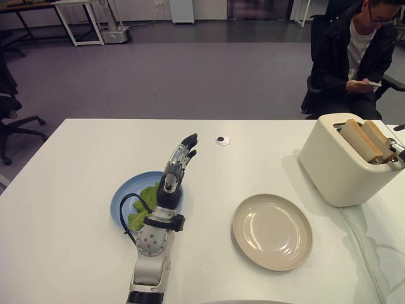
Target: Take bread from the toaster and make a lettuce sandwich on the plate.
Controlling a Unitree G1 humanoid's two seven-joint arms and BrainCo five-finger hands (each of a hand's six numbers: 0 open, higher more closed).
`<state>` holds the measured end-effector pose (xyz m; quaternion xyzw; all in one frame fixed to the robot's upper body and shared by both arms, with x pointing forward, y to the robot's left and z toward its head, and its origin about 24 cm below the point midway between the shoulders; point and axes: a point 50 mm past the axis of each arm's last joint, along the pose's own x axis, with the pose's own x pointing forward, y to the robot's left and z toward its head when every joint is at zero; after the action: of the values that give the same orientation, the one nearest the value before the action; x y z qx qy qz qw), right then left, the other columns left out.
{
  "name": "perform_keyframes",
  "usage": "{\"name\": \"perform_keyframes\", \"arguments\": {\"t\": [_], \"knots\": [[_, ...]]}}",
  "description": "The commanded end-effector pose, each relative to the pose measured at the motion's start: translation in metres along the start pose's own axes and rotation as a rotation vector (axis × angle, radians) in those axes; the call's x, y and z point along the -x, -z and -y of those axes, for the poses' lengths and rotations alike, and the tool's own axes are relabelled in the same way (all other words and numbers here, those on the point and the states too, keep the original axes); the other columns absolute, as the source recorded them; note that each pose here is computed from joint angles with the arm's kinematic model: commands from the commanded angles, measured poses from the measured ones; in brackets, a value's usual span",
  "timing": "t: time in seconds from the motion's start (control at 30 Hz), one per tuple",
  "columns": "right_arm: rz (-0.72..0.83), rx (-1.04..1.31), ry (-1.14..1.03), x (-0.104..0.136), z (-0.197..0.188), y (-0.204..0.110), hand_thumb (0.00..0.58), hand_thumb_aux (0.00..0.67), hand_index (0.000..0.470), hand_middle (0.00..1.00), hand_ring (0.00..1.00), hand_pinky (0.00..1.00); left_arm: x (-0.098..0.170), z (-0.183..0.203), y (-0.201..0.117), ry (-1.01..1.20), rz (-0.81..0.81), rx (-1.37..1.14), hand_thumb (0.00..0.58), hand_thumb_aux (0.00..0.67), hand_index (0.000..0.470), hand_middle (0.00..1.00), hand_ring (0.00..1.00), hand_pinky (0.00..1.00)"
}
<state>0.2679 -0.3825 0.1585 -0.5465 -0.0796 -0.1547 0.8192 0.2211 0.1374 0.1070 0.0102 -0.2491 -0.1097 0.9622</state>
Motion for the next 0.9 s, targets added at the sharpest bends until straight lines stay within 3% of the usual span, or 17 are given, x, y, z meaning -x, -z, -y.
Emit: {"name": "perform_keyframes", "arguments": {"t": [0.03,0.37,0.63,0.87,0.9], "knots": [[-0.020,-0.019,-0.042,0.005,-0.013,0.002,0.474,0.384,0.269,0.00,0.00,0.00,-0.001,0.001,-0.002,0.007,0.003,-0.008,0.000,0.000,0.000,0.00,0.00,0.00],[-0.063,-0.021,-0.109,0.010,-0.029,0.008,0.468,0.376,0.264,0.00,0.00,0.00,0.000,-0.001,-0.002,0.006,0.004,-0.012,0.000,0.000,0.000,0.00,0.00,0.00],[-0.006,-0.056,-0.129,0.010,-0.036,-0.002,0.458,0.363,0.254,0.00,0.00,0.00,0.000,-0.001,-0.003,0.005,0.007,-0.014,0.000,0.000,0.000,0.00,0.00,0.00],[-0.029,-0.049,-0.140,0.011,-0.039,0.001,0.489,0.405,0.284,0.00,0.00,0.00,0.001,-0.001,-0.004,0.005,0.009,-0.017,0.000,0.000,0.000,0.00,0.00,0.00],[-0.030,-0.048,-0.140,0.011,-0.039,0.001,0.514,0.444,0.311,0.00,0.00,0.00,0.001,-0.001,-0.004,0.006,0.009,-0.017,0.000,0.000,0.000,0.00,0.00,0.00]]}}
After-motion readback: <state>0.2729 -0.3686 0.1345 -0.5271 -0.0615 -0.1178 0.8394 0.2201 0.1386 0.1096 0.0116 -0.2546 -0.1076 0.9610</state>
